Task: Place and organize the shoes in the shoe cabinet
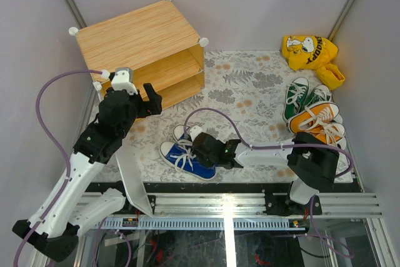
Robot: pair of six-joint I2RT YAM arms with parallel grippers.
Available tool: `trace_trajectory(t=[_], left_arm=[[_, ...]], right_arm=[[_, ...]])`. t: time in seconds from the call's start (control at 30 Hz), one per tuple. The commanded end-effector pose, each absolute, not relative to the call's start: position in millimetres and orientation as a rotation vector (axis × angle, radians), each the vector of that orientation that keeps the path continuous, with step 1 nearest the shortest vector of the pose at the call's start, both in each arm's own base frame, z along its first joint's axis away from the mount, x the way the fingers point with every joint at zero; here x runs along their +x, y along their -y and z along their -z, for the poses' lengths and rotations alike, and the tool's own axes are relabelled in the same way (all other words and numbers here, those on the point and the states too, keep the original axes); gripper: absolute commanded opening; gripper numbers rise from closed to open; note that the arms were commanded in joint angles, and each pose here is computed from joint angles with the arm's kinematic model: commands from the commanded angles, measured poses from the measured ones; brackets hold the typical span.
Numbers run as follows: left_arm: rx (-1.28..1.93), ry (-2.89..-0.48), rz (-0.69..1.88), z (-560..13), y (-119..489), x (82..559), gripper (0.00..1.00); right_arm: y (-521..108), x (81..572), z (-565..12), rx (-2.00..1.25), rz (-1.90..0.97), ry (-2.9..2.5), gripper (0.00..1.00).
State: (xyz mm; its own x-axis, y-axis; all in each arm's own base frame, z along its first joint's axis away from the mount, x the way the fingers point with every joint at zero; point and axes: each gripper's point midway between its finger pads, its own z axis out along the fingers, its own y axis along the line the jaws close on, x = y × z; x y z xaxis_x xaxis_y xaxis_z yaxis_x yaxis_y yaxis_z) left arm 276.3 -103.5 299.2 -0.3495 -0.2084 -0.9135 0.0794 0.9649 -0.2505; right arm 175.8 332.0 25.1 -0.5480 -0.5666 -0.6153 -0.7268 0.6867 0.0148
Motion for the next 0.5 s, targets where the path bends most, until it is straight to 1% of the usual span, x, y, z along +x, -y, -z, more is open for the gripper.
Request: trace_trajectory(t=[0.0, 0.03, 0.23, 0.47], left_arm=[[-0.116, -1.797, 0.345, -350.4, 101.3, 272.3, 0.92], [-0.115, -1.784, 0.359, -357.7, 101.7, 270.5, 0.92], [-0.123, -1.696, 0.41, -401.1, 98.4, 259.4, 0.92], [-0.122, -1.663, 0.409, -415.4, 93.7, 253.8, 0.93]], right_arm=[[-329.6, 173.3, -33.1, -1.026, -0.333, -2.349, 0.03], [-335.7, 177.0, -51.3, -1.012, -0.357, -2.316, 0.0], [-366.7, 202.2, -156.0, -0.95, -0.45, -2.108, 0.0], [-387.8, 242.6, -243.2, -0.883, -0.498, -1.963, 0.0]])
